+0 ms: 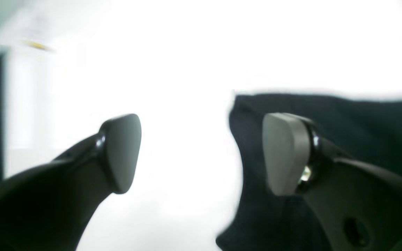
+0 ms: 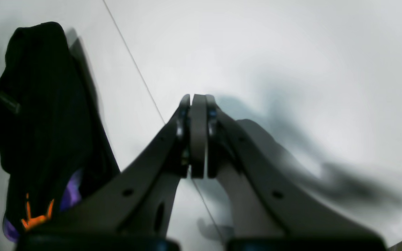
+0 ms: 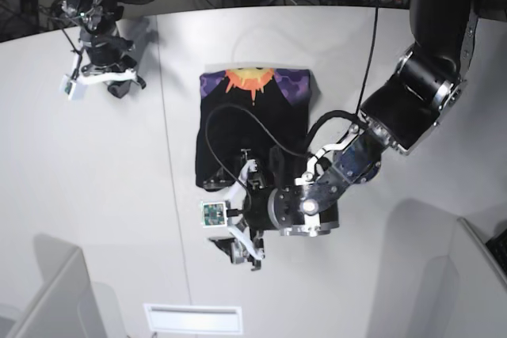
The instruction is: Fold the T-shirt properly
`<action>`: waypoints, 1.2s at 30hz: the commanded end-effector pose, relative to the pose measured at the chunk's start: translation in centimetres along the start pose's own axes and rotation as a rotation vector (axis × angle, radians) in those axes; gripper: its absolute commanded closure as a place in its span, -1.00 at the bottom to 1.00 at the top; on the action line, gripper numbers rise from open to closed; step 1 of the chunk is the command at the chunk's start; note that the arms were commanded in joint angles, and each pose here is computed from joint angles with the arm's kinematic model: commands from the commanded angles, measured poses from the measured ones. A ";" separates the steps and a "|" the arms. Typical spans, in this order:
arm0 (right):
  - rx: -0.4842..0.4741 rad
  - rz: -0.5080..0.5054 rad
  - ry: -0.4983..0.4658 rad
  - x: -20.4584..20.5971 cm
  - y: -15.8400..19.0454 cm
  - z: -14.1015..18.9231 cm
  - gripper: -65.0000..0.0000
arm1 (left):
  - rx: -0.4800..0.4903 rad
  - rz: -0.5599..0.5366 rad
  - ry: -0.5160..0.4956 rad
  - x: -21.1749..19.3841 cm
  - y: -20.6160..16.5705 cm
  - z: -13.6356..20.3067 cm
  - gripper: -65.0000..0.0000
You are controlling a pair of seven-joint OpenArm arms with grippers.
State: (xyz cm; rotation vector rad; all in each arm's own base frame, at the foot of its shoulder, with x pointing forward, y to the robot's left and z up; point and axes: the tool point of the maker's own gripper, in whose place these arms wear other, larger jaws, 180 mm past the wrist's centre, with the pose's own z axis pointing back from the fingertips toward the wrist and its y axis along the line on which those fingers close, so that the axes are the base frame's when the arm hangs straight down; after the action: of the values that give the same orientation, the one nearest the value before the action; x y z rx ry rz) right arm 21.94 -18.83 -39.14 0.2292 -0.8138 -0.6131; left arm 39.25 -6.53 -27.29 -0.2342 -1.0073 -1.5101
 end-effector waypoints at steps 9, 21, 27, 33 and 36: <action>0.007 0.123 -0.157 3.7 -1.1 1.2 1.00 | 0.409 0.173 -0.139 -2.3 3.2 13.5 -0.58; 0.125 0.465 -0.173 1.9 -1.4 3.9 1.00 | 0.513 0.447 0.151 -16.9 -5.6 22.9 -0.58; 0.092 0.746 -0.160 -0.5 -3.2 6.0 1.00 | 0.433 0.487 0.153 -19.0 -12.7 25.1 -0.58; 0.078 0.844 -0.071 -3.9 -5.4 8.7 1.00 | 0.288 0.576 0.280 -20.4 -21.6 26.9 -0.58; 0.058 0.889 0.018 -6.2 -7.1 10.4 1.00 | 0.230 0.656 0.321 -20.3 -25.8 28.0 -0.58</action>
State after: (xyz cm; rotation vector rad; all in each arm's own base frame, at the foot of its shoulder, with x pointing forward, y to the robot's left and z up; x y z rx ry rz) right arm 7.78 -20.48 -39.62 -0.0873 -0.7970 0.2383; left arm 9.57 24.47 -36.33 -0.1227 -0.6987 -0.7969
